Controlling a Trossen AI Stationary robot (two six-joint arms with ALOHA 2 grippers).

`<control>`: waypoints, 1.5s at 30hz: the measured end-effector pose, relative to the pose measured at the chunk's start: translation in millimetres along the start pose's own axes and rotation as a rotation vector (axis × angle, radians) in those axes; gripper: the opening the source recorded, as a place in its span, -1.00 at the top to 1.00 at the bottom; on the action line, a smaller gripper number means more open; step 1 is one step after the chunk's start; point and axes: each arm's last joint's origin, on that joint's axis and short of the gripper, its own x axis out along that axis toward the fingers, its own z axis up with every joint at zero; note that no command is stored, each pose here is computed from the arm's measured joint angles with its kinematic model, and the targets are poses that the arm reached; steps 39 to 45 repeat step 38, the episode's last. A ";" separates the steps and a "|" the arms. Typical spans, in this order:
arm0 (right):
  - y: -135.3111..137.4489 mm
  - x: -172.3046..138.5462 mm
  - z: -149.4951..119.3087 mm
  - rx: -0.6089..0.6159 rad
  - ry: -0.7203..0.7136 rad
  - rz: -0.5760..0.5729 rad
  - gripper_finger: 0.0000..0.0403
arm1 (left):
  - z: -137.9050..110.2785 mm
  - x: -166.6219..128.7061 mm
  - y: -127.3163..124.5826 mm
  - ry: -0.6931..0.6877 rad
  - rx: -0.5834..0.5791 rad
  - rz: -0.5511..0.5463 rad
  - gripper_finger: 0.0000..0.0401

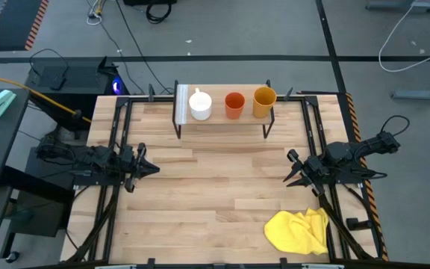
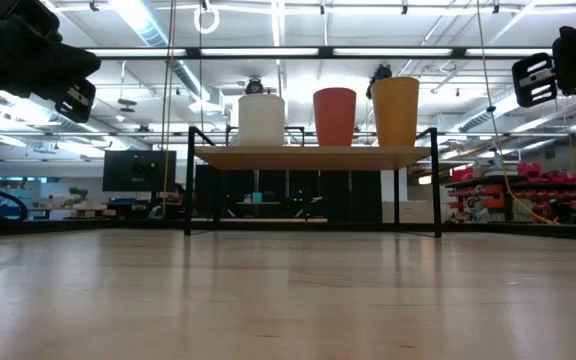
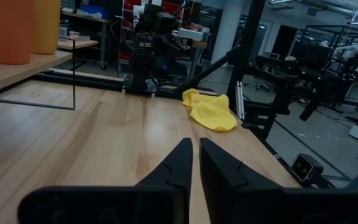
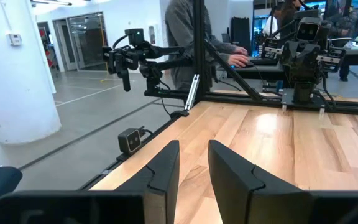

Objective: Stack small to large cups/mugs on shelf
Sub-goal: Return to Home Position

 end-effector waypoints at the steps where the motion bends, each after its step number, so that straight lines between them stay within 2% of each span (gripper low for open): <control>1: 0.0 0.0 0.0 0.000 0.000 0.000 0.54 | 0.0 0.0 0.0 0.000 0.000 0.000 0.83; 8: 0.0 0.0 0.0 0.000 0.000 0.000 0.54 | 0.0 0.0 0.0 0.000 0.000 0.000 0.86; 19: 0.0 0.0 0.0 0.000 0.000 0.000 0.54 | 0.0 0.0 0.0 0.000 0.000 0.000 0.81; 28: 0.0 0.0 0.0 0.000 0.000 0.000 0.54 | 0.0 0.0 0.0 0.000 0.000 0.000 0.86; 45: 0.0 0.0 0.0 0.000 0.000 0.000 0.54 | 0.0 0.0 0.0 0.000 0.000 0.000 0.80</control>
